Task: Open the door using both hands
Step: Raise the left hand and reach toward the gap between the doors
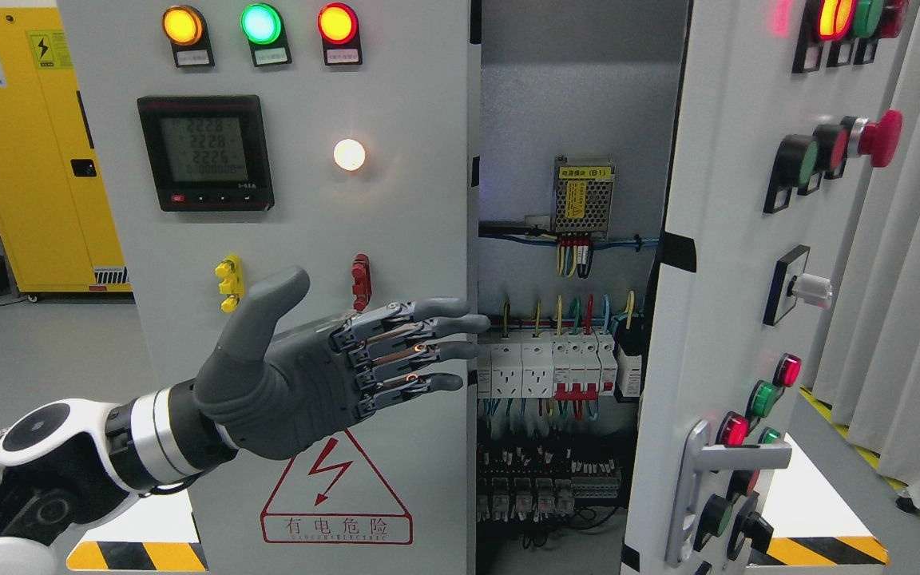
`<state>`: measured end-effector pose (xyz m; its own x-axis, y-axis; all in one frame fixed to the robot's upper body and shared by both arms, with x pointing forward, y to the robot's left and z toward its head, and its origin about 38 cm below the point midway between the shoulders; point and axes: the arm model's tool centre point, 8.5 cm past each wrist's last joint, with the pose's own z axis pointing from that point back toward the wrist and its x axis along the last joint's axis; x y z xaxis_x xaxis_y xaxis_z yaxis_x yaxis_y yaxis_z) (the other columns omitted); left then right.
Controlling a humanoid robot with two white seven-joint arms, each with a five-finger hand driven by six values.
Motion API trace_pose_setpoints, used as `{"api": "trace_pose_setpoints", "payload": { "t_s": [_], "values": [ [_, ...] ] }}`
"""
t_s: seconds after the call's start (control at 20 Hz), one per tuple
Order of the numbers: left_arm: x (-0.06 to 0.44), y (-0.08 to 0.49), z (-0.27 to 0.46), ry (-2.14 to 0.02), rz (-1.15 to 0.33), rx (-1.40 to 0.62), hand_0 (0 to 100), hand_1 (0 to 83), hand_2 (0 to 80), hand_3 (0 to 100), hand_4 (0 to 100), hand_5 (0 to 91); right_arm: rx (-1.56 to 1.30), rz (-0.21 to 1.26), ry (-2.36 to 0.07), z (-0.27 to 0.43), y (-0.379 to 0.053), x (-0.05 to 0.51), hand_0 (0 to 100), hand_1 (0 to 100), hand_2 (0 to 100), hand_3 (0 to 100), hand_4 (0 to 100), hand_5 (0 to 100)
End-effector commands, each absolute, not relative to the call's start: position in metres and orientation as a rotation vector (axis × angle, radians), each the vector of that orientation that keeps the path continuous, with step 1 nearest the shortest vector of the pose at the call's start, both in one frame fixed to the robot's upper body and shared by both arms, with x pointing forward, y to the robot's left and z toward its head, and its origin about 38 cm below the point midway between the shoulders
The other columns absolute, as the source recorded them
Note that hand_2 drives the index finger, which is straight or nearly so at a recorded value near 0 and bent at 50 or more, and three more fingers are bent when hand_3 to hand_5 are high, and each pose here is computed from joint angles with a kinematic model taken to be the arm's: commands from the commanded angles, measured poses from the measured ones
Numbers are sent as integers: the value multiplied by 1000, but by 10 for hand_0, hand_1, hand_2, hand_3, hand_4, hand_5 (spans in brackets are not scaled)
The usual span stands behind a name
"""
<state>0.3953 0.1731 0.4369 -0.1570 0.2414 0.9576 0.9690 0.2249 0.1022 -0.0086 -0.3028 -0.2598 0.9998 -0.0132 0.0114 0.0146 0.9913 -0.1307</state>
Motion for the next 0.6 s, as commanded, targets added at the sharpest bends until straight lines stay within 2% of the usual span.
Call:
{"api": "trace_pose_setpoints", "payload": {
  "t_s": [0.0,0.55],
  "values": [
    [427,107,428,-1442,-984,-1313,0,0,0,0,0,0,-131,-13,-10,-260,-303,-9,216,63,0,0,0,0],
    [428,46,412,-1330,-1065,-1345,0,0,0,0,0,0,-131,-13,-8,-260,-303,-9,216,67,0,0,0,0]
  ]
}}
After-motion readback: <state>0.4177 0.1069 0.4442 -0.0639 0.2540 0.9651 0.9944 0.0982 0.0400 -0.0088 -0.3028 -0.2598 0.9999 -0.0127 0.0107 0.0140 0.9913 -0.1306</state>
